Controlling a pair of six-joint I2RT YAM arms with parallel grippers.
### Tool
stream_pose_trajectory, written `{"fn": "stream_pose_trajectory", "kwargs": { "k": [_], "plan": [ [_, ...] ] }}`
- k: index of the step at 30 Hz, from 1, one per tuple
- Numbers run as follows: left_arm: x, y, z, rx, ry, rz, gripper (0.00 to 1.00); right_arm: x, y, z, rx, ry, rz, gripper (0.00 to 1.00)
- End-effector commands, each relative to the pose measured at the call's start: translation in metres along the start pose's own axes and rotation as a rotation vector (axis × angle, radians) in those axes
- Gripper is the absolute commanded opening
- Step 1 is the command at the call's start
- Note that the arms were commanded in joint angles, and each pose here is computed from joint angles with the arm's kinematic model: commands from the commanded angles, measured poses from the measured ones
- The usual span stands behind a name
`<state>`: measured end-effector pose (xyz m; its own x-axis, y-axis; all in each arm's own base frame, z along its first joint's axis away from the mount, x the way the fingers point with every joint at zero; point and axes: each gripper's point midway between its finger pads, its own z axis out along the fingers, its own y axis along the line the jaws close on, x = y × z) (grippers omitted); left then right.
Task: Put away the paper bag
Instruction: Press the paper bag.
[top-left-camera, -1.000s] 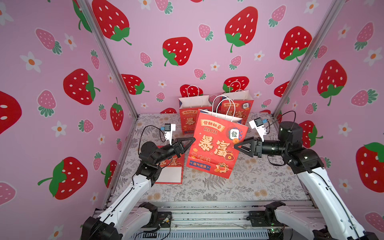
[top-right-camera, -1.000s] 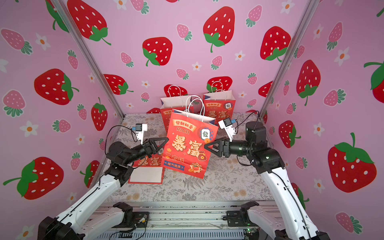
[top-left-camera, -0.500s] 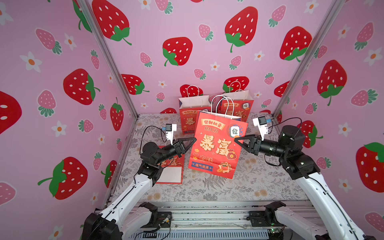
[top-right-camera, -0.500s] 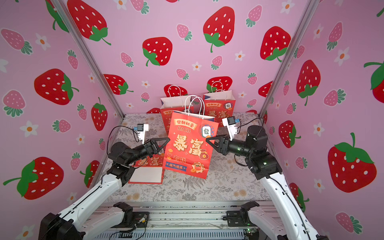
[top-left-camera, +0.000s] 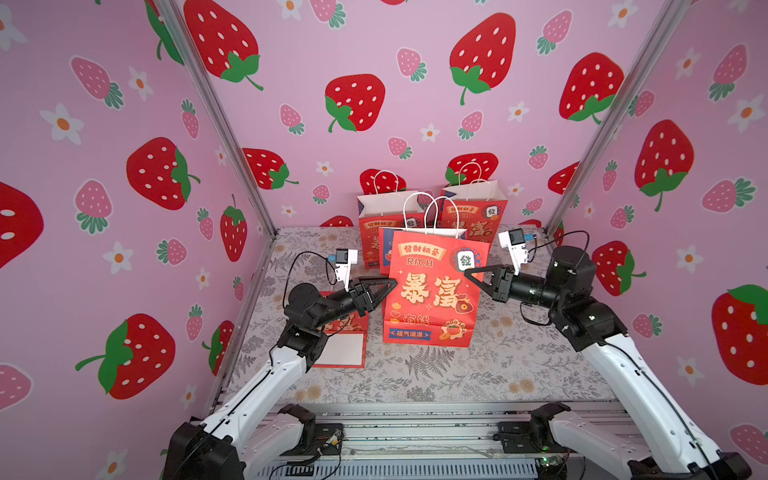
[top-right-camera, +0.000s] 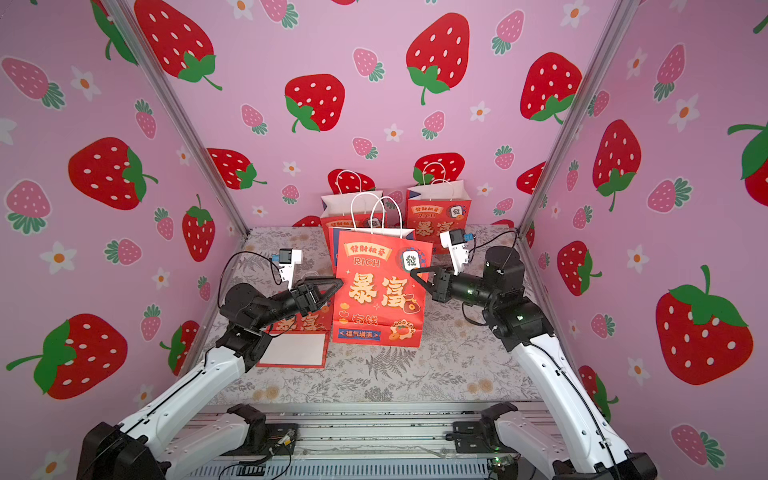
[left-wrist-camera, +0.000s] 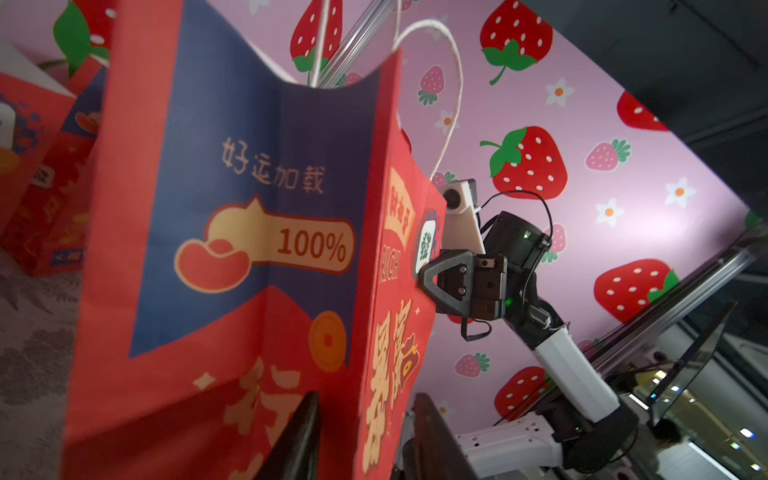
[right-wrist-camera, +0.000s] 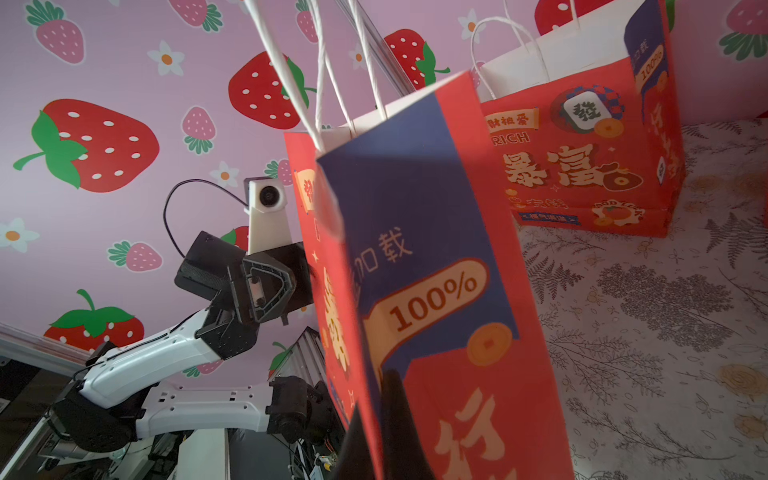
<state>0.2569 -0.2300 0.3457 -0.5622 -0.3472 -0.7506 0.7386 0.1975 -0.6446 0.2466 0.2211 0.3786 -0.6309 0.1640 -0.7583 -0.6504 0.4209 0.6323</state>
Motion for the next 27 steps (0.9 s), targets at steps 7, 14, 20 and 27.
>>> {"fn": "stream_pose_trajectory", "kwargs": {
  "k": [7, 14, 20, 27],
  "plan": [
    [0.003, -0.020, 0.014, 0.084, 0.063, 0.044, 0.77, -0.004, 0.050, -0.009, -0.179, 0.074, -0.061, 0.00],
    [0.007, -0.024, 0.018, 0.094, 0.081, 0.050, 0.48, 0.003, 0.052, -0.004, -0.210, 0.132, -0.040, 0.00],
    [0.008, -0.026, 0.019, 0.096, 0.090, 0.054, 0.07, 0.000, 0.041, 0.003, -0.153, 0.137, -0.033, 0.00],
    [0.009, -0.023, 0.011, 0.026, 0.129, 0.042, 0.00, -0.029, 0.024, 0.007, -0.016, 0.032, -0.062, 0.42]
  ]
}}
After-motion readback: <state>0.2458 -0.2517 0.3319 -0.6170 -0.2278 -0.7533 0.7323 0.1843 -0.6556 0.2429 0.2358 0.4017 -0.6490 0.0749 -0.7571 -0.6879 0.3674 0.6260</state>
